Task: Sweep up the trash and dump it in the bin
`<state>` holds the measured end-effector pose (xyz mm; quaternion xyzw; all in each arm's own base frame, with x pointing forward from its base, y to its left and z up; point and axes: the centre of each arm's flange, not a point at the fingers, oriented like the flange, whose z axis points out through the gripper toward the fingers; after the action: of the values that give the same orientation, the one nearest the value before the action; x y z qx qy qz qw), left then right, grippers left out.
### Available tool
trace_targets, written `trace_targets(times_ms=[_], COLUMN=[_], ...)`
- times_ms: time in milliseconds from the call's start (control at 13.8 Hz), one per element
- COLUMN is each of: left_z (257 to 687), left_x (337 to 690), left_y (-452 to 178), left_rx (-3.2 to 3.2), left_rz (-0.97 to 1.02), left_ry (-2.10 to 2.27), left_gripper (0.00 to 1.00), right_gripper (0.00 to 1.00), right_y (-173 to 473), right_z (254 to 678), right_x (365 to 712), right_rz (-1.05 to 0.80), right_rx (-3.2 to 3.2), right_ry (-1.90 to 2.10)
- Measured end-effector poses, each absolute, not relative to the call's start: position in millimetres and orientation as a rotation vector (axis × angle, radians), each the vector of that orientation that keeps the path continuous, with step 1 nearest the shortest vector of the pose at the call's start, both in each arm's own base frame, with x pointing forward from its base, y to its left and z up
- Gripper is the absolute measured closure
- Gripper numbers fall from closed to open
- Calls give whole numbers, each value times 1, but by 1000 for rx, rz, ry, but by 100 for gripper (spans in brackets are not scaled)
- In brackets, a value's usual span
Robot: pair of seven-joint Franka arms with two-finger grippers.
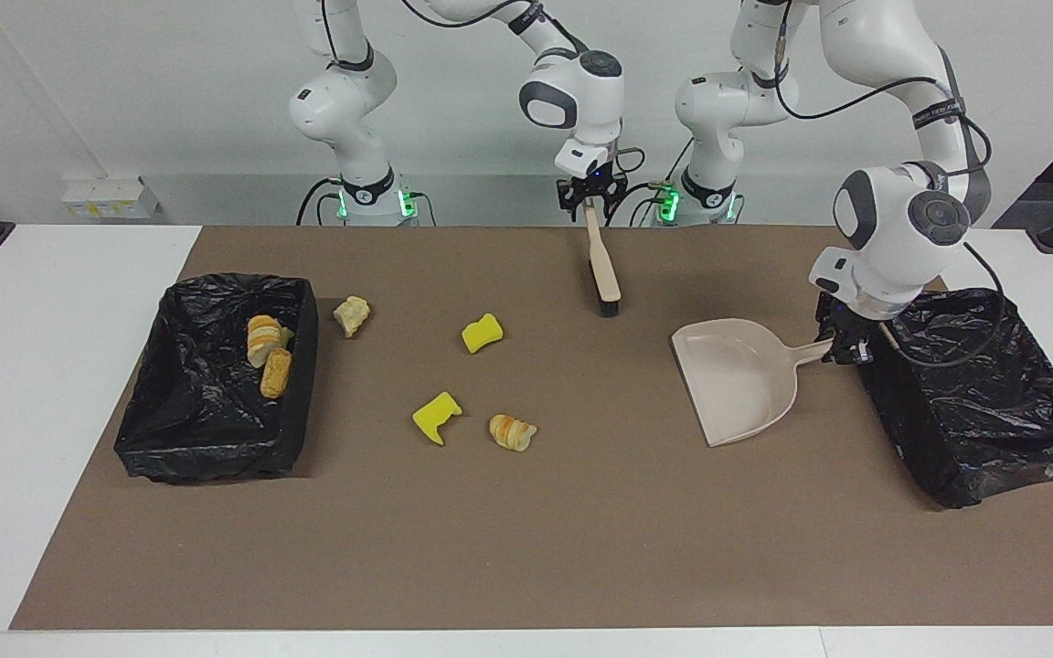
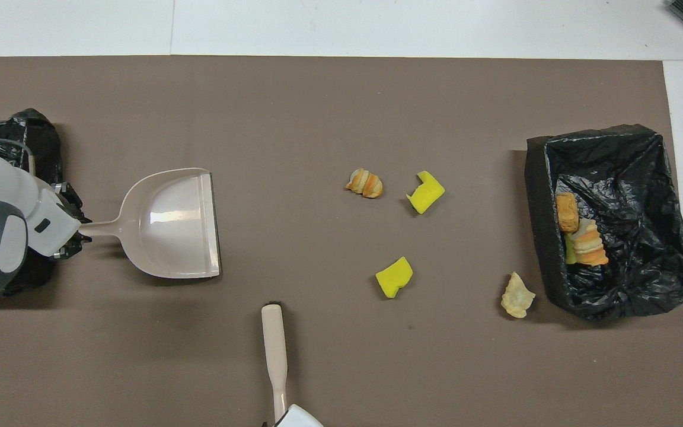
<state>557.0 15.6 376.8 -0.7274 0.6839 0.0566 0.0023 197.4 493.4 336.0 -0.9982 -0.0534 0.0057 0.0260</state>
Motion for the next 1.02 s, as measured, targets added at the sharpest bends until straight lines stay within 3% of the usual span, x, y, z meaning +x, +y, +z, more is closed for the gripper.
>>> trace_targets(times_ms=[218, 1018], left_z=[377, 378], left_x=[557, 558], left_y=[16, -10], left_rx=[-2281, -2235], left_rz=[177, 168], left_ry=[2145, 2184], left_gripper=[68, 68], right_gripper=[74, 74], right_y=[495, 476], right_z=[339, 351], right_x=[200, 257], right_rz=[11, -19], right_rx=[-3077, -3054], right_ry=[-155, 27])
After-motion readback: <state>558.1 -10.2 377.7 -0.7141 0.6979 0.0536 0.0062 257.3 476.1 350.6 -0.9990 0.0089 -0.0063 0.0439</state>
